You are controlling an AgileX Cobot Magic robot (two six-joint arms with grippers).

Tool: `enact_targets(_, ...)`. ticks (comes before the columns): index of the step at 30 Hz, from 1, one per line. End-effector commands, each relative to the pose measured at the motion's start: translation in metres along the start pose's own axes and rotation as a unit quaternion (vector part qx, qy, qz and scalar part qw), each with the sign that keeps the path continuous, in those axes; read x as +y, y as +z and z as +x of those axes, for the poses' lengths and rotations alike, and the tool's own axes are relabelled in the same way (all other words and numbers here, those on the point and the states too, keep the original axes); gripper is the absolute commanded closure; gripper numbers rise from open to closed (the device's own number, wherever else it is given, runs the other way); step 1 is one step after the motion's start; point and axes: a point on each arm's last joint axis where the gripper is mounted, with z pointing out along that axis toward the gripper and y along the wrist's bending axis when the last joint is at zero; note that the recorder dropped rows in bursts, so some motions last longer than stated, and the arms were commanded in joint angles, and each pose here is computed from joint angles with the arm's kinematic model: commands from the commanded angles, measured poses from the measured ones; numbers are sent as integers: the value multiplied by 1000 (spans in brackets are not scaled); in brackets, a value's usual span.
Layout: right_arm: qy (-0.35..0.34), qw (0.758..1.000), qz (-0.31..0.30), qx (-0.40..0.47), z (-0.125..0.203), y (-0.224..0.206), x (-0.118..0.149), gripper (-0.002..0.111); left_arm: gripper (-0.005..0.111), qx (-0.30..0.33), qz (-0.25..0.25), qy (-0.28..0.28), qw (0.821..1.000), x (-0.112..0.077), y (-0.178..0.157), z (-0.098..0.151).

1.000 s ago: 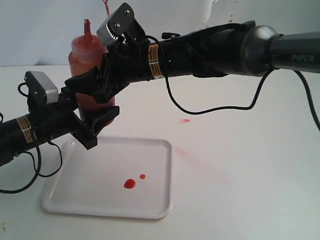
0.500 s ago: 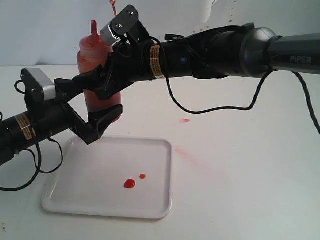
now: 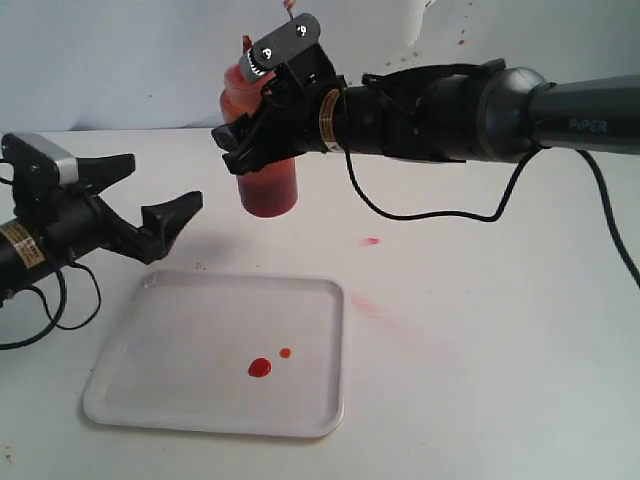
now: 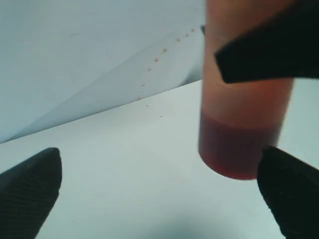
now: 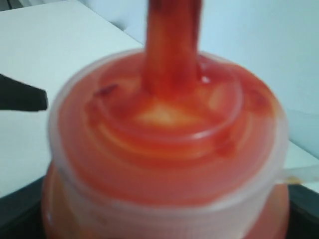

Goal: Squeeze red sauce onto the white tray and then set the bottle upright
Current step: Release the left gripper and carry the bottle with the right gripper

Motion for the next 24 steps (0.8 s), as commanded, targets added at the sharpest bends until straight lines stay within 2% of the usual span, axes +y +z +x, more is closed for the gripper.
enact_targets(1,34,997,-31,-67,15,18,4,108,3,-14,-66,-86,994,35,-18,-2)
enact_targets(4,85,980,-36,-175,23,30,4,108,3,-21,-108,-116,987,58,-34,0)
enact_targets(5,86,979,-30,-182,27,32,4,108,3,-22,-113,-122,986,60,-36,0)
enact_targets(9,64,985,-11,-162,41,47,7,108,3,-23,-120,-125,985,64,-39,0)
enact_targets(17,39,992,5,-117,18,84,30,108,3,-24,-116,-124,985,64,-39,0)
enact_targets(24,16,997,9,-73,19,105,52,108,3,-24,-116,-123,985,64,-39,0)
